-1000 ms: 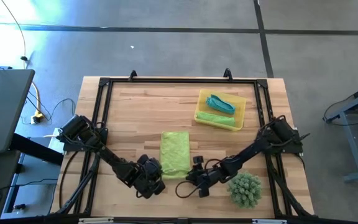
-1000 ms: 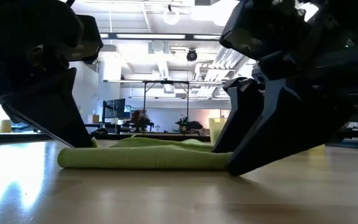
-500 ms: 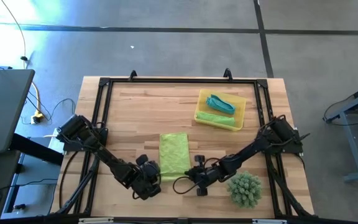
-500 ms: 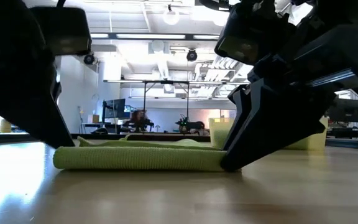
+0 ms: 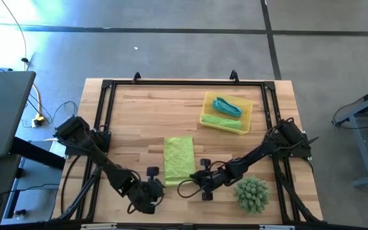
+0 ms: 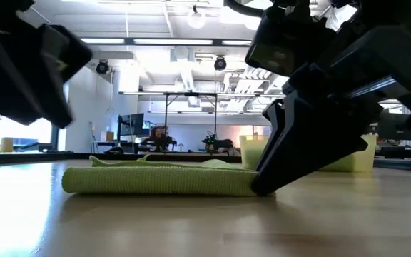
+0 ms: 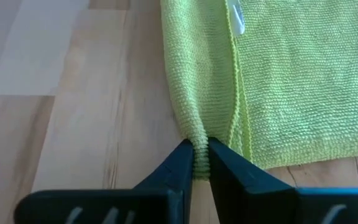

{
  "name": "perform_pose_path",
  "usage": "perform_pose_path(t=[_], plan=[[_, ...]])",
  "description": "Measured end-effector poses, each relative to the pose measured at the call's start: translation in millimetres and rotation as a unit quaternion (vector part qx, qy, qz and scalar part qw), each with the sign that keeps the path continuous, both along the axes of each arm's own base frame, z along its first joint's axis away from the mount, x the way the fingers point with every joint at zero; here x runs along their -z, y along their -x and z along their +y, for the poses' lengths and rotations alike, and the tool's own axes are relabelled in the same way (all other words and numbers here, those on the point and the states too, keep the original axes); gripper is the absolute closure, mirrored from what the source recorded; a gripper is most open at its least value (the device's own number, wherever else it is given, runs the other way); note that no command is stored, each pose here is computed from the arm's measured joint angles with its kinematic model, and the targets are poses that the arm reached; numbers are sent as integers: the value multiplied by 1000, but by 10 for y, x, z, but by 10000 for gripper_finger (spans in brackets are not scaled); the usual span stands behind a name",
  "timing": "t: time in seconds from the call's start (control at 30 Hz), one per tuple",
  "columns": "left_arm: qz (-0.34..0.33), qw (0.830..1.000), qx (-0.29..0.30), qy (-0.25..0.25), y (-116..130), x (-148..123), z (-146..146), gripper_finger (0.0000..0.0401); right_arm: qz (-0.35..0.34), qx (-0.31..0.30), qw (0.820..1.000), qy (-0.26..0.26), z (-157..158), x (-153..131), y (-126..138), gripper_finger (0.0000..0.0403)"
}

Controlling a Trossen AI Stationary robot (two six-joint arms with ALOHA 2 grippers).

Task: Roll microfiber towels into tight, uniform cylinder then place into a basket
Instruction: Roll the green microfiber towel

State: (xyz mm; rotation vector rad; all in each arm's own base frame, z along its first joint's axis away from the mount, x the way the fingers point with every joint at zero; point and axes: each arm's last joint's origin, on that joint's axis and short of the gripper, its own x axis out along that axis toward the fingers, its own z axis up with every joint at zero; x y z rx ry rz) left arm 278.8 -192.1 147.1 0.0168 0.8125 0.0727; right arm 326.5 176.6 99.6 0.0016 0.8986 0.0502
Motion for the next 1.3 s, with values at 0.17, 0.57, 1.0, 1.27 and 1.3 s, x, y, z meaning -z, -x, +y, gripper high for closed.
perform_pose_path(t=[0.17, 0.57, 1.0, 1.27, 1.3], plan=[[0, 1000, 5, -20, -78, 108, 31, 262, -1, 1, 1000, -3, 1, 0, -2, 366], [34, 992, 27, -119, -148, 409, 118, 248, -5, 1, 1000, -4, 5, -4, -7, 366], [28, 980, -149, 127, -147, 360, 81, 390, 10, 16, 989, -146, -32, -66, -96, 385], [34, 958, -141, 249, -168, 127, 42, 388, 56, 23, 963, -264, -134, -139, -151, 401], [31, 955, -145, 257, -170, 110, 41, 389, 60, 28, 960, -273, -147, -144, -158, 401]])
